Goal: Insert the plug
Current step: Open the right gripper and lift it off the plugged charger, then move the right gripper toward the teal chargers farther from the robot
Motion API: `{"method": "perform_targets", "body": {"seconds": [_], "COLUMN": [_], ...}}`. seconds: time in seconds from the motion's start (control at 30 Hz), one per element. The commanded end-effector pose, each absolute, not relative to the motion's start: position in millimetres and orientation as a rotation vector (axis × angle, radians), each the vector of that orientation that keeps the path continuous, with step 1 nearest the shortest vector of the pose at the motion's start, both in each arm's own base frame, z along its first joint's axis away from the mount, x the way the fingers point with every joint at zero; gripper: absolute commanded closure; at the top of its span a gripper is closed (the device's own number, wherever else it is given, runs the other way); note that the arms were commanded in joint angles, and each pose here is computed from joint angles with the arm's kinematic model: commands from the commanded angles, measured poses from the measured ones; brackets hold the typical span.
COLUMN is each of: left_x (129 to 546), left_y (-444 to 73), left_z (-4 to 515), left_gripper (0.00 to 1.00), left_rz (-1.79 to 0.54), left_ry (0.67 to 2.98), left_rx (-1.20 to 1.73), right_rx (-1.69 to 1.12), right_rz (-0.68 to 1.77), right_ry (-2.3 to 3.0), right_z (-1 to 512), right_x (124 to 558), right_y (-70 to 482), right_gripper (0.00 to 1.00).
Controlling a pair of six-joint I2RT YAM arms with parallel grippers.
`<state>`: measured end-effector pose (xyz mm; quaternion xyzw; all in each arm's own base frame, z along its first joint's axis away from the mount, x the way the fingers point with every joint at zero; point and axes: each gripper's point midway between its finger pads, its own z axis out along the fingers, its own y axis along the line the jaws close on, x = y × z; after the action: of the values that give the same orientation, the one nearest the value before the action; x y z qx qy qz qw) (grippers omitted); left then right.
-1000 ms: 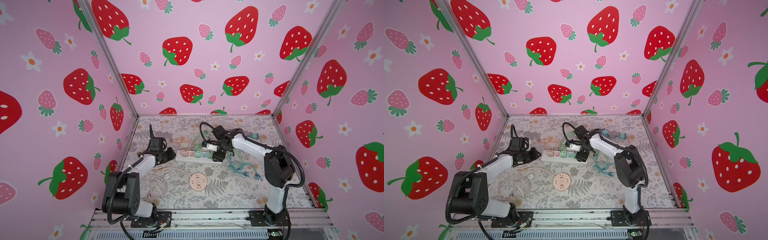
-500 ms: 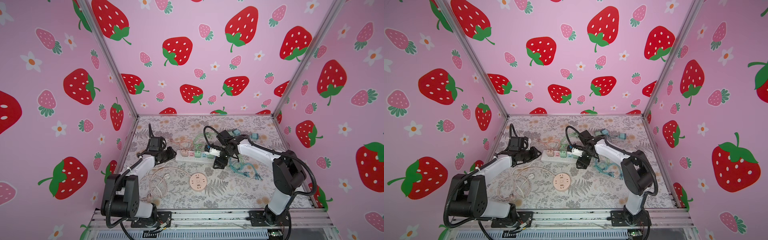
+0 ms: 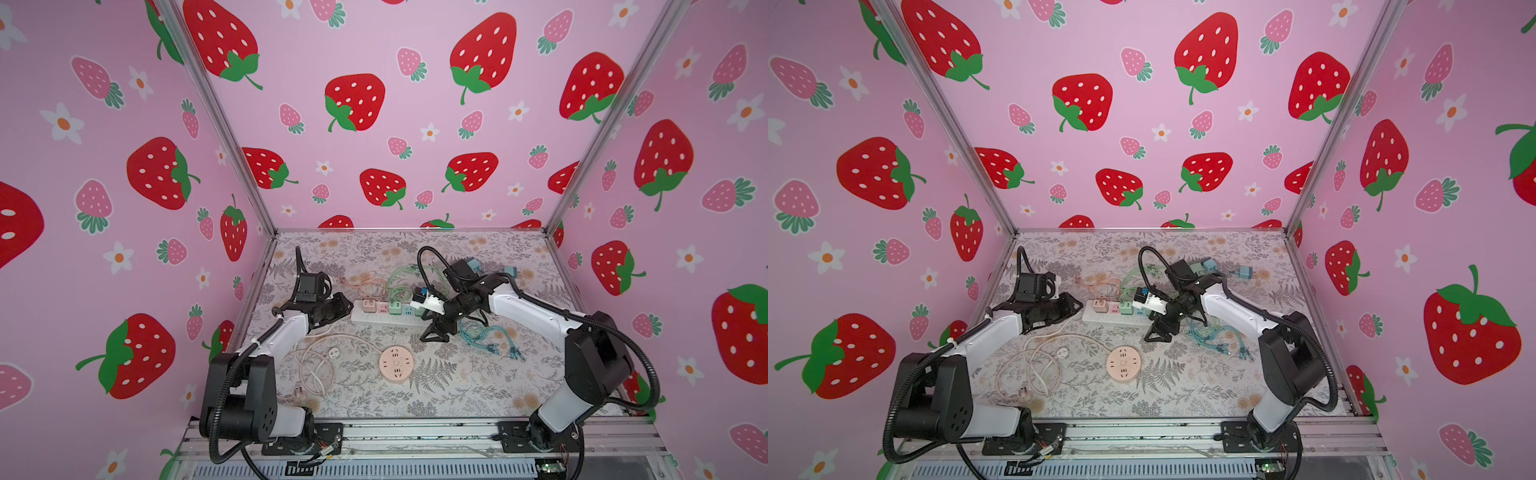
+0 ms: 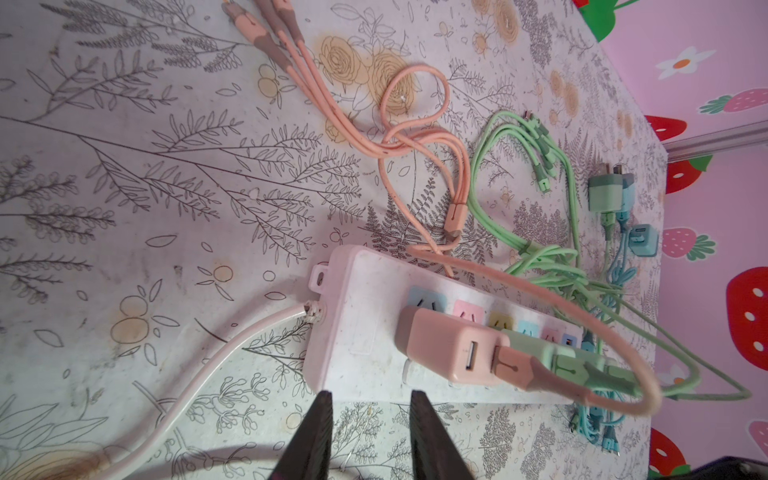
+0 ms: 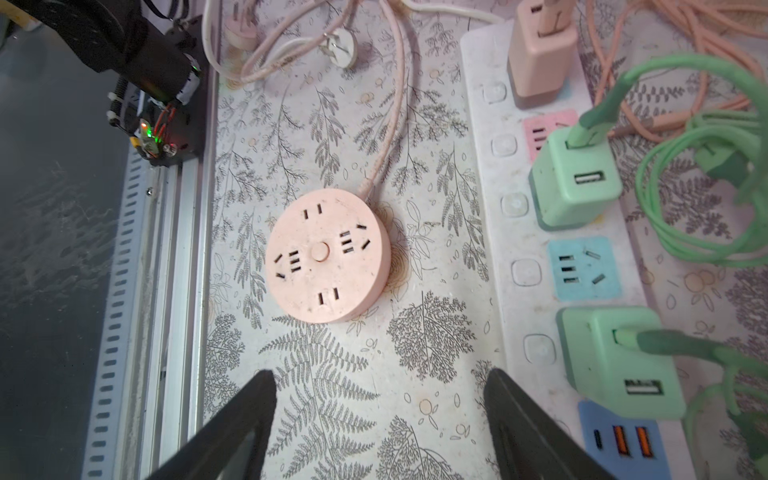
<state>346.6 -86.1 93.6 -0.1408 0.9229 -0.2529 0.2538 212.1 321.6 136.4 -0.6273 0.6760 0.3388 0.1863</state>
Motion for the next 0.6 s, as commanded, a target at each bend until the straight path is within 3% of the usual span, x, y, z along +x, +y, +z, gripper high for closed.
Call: {"method": "perform_targets", "body": {"seconds": [0.0, 0.3, 0.57], "left_x": [348.3, 340.4, 334.3], "left_y": [-85.1, -84.5, -93.6], "left_z": [108.7, 131.7, 161.9], "left_gripper": [0.64, 0.49, 0.40], "left_rz": [-0.701, -0.711, -0.795], "left_ry": [2.480, 2.408, 2.326], "left_rx": [-0.377, -0.363, -0.310], "right_rx": [-1.693, -1.131, -0.543], "right_rz": [1.030, 0.610, 0.234], "right_ry": [1.739, 1.805, 1.985], "right_z": [175.3, 238.0, 247.0], "right_x": [211.3, 309.1, 384.3], "right_y": [328.3, 288.4, 196.1], "right_gripper": [0.21, 0.19, 0.18]}}
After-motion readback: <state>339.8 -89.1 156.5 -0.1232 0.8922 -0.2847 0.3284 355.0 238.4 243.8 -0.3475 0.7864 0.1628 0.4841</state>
